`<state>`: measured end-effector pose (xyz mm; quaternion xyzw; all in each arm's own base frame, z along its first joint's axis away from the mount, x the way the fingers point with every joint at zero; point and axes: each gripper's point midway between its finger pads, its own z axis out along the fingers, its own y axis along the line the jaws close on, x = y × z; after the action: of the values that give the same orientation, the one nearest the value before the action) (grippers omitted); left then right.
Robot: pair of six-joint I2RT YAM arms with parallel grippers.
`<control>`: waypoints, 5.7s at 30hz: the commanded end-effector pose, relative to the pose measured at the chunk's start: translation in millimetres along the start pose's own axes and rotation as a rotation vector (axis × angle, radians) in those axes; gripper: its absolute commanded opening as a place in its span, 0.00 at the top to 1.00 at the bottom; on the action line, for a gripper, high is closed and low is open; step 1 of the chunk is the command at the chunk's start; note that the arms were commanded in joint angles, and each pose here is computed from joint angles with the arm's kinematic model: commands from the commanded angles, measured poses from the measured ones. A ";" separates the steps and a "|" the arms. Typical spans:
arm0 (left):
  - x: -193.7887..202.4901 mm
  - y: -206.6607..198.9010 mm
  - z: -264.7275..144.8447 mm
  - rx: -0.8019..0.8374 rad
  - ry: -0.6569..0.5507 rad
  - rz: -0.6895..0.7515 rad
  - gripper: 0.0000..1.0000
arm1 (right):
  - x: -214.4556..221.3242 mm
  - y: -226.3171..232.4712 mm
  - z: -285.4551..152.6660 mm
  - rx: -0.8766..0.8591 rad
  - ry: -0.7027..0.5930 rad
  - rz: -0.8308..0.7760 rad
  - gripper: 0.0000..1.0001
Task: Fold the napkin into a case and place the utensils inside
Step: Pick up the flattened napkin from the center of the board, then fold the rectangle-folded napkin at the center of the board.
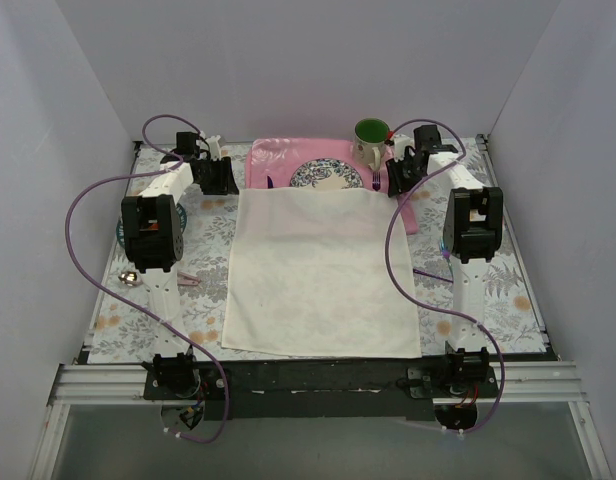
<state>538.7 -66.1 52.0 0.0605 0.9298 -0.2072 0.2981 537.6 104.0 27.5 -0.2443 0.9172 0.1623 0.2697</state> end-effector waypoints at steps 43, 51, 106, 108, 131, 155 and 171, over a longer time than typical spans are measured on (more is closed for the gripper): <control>-18.7 -5.8 30.9 -0.173 -0.012 0.272 0.62 | -58.8 35.0 -52.5 -0.042 -0.170 -0.028 0.99; -24.0 0.8 27.9 -0.218 -0.030 0.275 0.65 | -56.1 35.9 -50.0 -0.051 -0.163 -0.024 0.99; -76.8 -44.6 -53.9 -0.173 -0.193 0.335 1.00 | -91.2 36.6 -108.1 -0.067 -0.273 -0.078 0.99; -72.2 -47.7 -61.5 -0.166 -0.195 0.341 1.00 | -92.5 37.2 -117.7 -0.067 -0.286 -0.085 0.99; 52.0 -119.9 -191.9 0.063 -0.145 0.535 1.00 | 11.7 118.1 -203.8 -0.179 -0.217 -0.247 0.99; -119.2 -75.9 -157.7 -0.174 -0.371 0.319 1.00 | -115.5 56.3 -220.6 0.033 -0.409 -0.207 0.99; -14.3 -106.3 -190.7 -0.007 -0.243 0.445 1.00 | -33.5 93.5 -232.6 -0.041 -0.328 -0.268 0.99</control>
<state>460.8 -76.6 221.8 0.1901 0.8702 -0.1220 0.4379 429.7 92.5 231.5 -0.3142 0.8382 0.1840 0.4061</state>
